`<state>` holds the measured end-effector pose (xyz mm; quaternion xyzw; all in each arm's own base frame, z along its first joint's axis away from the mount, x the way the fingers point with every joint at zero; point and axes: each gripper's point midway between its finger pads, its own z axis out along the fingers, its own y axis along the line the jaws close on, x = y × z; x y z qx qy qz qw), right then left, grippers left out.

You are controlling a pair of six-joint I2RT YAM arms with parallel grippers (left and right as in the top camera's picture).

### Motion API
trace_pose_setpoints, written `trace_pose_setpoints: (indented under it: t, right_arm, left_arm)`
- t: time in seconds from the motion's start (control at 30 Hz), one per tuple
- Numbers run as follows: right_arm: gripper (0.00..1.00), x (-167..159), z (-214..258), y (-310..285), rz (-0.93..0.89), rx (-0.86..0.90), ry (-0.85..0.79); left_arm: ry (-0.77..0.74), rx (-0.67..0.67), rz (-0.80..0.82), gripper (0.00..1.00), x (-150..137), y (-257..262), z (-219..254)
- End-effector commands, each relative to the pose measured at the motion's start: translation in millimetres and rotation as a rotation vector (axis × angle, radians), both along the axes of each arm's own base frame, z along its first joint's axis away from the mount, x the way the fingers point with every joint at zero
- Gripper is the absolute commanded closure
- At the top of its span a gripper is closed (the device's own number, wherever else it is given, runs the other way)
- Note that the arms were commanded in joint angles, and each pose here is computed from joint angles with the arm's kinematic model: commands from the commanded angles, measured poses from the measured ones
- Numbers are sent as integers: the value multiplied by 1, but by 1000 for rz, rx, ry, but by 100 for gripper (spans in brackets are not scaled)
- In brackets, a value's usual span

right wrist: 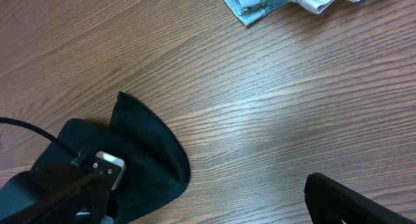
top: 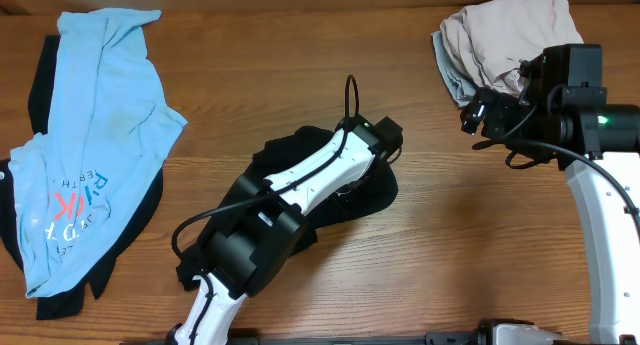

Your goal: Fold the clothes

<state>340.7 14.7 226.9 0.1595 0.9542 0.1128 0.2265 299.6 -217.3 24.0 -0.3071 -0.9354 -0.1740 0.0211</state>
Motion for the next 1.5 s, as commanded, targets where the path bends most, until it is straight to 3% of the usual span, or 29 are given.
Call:
trace_pose_setpoints:
  t: [0.0,0.1,0.23,0.5,0.6,0.87,1.0,1.2,1.47]
  right_arm:
    - [0,2,7,-2,-1,-9,-22]
    - [0,2,7,-2,-1,-9,-22]
    - [0,2,7,-2,-1,-9,-22]
    - [0,2,7,-2,-1,-9,-22]
    - [0,2,7,-2,-1,-9,-22]
    - [0,3,7,-2,-1,-9,-25]
    - [4,3,7,-2,-1,-9,-25]
    - [5,0,6,-1,2,-8,-15]
    - [4,-2,4,13,43,39,-7]
  left_arm:
    - [-44,-1,7,60,8,6,13]
    - [-46,0,12,62,9,8,13]
    - [-46,0,19,77,10,10,13]
    - [-40,0,19,87,9,10,13]
    - [-37,4,18,96,8,11,13]
    - [-79,26,10,96,19,12,25]
    - [-124,-13,42,96,35,7,64]
    - [-296,-158,109,96,67,8,166]
    - [-575,-348,237,96,90,55,288]
